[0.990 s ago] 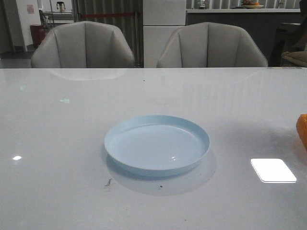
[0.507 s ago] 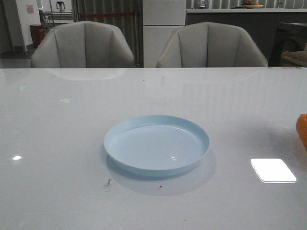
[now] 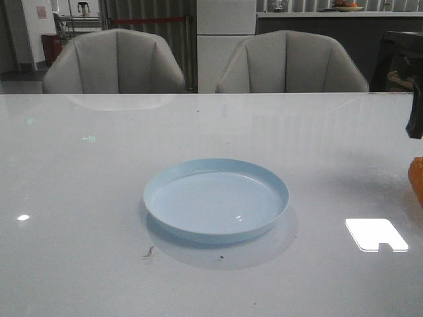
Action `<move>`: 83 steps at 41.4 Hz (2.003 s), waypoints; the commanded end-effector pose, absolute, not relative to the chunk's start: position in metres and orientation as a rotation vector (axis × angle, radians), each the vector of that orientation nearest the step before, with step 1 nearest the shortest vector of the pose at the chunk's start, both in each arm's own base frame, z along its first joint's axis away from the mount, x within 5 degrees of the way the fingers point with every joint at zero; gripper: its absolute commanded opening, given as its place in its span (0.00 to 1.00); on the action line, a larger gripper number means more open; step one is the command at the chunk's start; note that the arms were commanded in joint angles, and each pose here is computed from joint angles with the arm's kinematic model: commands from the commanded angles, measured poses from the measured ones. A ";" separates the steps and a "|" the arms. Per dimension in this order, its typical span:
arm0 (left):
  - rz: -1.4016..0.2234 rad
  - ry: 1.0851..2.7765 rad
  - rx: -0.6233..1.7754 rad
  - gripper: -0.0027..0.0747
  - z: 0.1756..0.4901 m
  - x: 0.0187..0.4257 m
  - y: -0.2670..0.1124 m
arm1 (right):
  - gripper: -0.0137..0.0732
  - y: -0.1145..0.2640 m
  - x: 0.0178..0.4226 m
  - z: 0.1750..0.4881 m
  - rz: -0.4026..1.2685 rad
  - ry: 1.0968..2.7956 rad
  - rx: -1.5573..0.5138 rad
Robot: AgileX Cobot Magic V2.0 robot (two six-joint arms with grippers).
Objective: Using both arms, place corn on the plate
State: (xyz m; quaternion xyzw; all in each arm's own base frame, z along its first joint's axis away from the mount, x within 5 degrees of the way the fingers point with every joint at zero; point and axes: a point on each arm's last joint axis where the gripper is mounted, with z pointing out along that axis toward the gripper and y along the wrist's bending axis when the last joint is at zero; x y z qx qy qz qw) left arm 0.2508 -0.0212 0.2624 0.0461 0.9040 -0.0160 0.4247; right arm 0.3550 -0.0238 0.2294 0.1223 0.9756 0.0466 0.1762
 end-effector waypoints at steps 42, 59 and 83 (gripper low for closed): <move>-0.055 2.133 0.089 0.53 0.284 0.254 -0.021 | 0.20 -0.028 0.385 0.202 0.118 2.854 0.319; -0.055 2.133 0.089 0.53 0.284 0.254 -0.021 | 0.20 0.041 0.412 0.311 0.221 2.676 -0.054; -0.055 2.133 0.089 0.53 0.284 0.254 -0.021 | 0.20 0.199 0.400 0.284 0.379 2.715 -0.555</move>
